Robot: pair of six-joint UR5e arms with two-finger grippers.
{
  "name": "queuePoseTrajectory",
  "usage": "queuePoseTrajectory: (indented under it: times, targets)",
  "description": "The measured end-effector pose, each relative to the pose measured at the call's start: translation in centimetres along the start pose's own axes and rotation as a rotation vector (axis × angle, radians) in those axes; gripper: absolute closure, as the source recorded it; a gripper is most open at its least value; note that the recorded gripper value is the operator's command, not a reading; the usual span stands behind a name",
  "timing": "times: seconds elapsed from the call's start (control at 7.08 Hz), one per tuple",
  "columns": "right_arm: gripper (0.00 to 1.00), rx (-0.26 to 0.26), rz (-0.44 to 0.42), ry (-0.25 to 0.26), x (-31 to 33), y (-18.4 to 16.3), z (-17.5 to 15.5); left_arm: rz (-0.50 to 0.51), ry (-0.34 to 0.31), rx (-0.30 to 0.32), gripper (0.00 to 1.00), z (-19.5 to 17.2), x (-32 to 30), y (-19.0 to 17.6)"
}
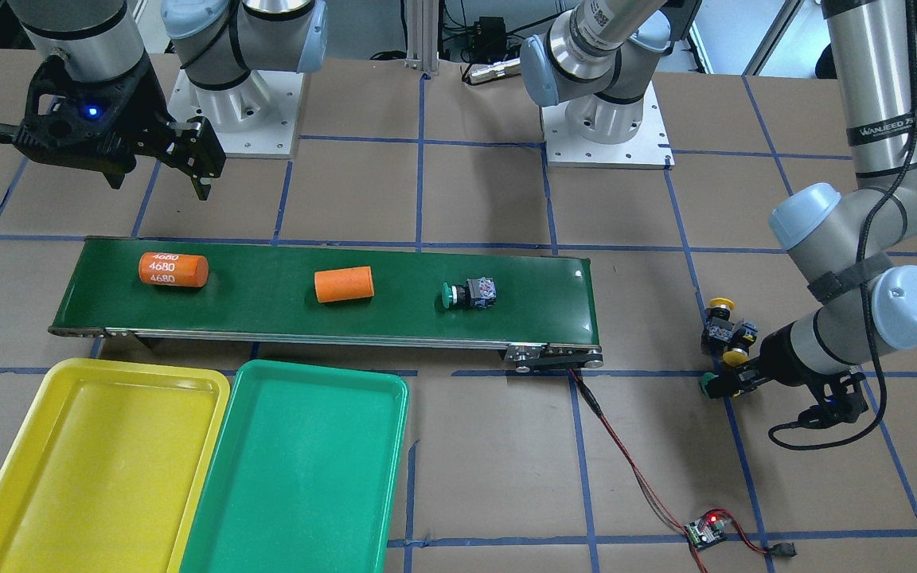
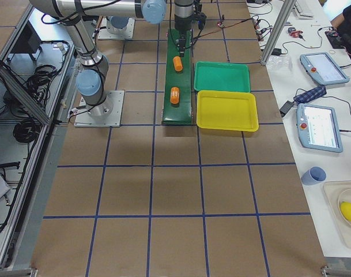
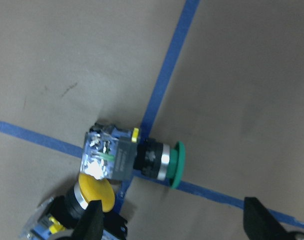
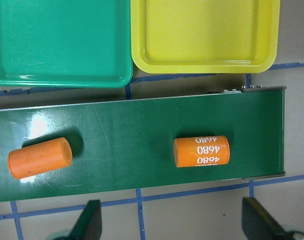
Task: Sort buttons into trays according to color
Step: 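Grasp another green button with left gripper while right gripper lowers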
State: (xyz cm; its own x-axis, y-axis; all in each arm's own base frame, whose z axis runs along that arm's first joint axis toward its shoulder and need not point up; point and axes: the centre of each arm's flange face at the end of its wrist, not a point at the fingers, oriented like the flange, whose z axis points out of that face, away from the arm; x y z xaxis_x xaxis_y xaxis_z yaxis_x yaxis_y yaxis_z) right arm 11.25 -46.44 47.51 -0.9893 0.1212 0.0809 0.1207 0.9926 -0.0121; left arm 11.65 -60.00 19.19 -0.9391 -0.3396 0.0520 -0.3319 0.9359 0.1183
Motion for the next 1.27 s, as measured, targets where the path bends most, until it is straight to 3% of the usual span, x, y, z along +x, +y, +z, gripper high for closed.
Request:
queuePoseTrajectory:
  times: [0.14,0.56,0.85,1.27]
  targets:
    - [0.00,-0.002,0.062,-0.007,-0.1,-0.1,0.1,0.024,-0.001,-0.009,0.00,0.8,-0.4,0.0]
    - [0.00,-0.005,0.145,-0.013,-0.2,0.0,0.1,0.132,-0.039,-0.026,0.00,1.6,-1.1,-0.2]
    - [0.00,-0.015,0.226,-0.012,-0.3,-0.3,0.6,0.142,-0.048,-0.021,0.00,1.0,-1.1,0.0]
    - [0.00,-0.036,0.263,-0.007,-0.5,-1.0,1.7,0.144,-0.049,-0.014,0.00,0.2,-1.0,0.0]
